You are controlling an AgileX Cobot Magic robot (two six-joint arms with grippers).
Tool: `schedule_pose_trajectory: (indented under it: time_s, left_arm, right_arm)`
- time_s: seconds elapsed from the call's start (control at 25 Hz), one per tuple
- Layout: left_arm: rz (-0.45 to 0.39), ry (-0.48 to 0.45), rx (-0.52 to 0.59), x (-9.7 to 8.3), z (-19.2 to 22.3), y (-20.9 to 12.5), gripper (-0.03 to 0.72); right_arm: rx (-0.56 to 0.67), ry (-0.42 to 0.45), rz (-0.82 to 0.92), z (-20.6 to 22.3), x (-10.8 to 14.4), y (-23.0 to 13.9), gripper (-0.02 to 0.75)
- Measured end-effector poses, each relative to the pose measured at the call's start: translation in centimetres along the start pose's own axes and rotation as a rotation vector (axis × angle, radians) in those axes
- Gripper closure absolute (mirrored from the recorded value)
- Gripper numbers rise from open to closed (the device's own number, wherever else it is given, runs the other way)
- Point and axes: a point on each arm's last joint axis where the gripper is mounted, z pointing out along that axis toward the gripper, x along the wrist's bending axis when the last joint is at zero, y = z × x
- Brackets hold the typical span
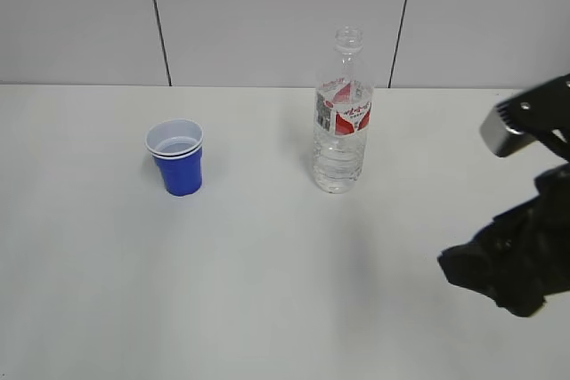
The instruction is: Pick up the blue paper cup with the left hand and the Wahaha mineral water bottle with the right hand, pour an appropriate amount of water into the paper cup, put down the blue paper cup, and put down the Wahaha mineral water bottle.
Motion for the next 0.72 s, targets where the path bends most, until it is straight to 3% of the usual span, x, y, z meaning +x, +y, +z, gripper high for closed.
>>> schedule_pose_trajectory:
  time_s: [0.2,0.32,0.56,0.72]
  left_arm:
    - [0.021,-0.018,-0.037,0.3,-3.5,-3.5,0.125]
    - [0.032,-0.040,-0.159,0.6,-5.8,-5.9,0.148]
    - [0.050,-0.078,-0.405,1.3,-8.7,-10.3,0.153]
    - [0.060,-0.041,-0.500,2.1,-8.9,-12.3,0.155]
  right_arm:
    - [0.107,-0.122,0.023,-4.3,-0.6,-2.9,0.149]
    - [0.088,-0.184,0.028,-7.4,-0.8,-4.8,0.149]
    - [-0.124,-0.245,0.053,-13.1,-0.3,-8.6,0.149]
    - [-0.254,-0.312,0.052,-15.4,-0.3,-11.1,0.149]
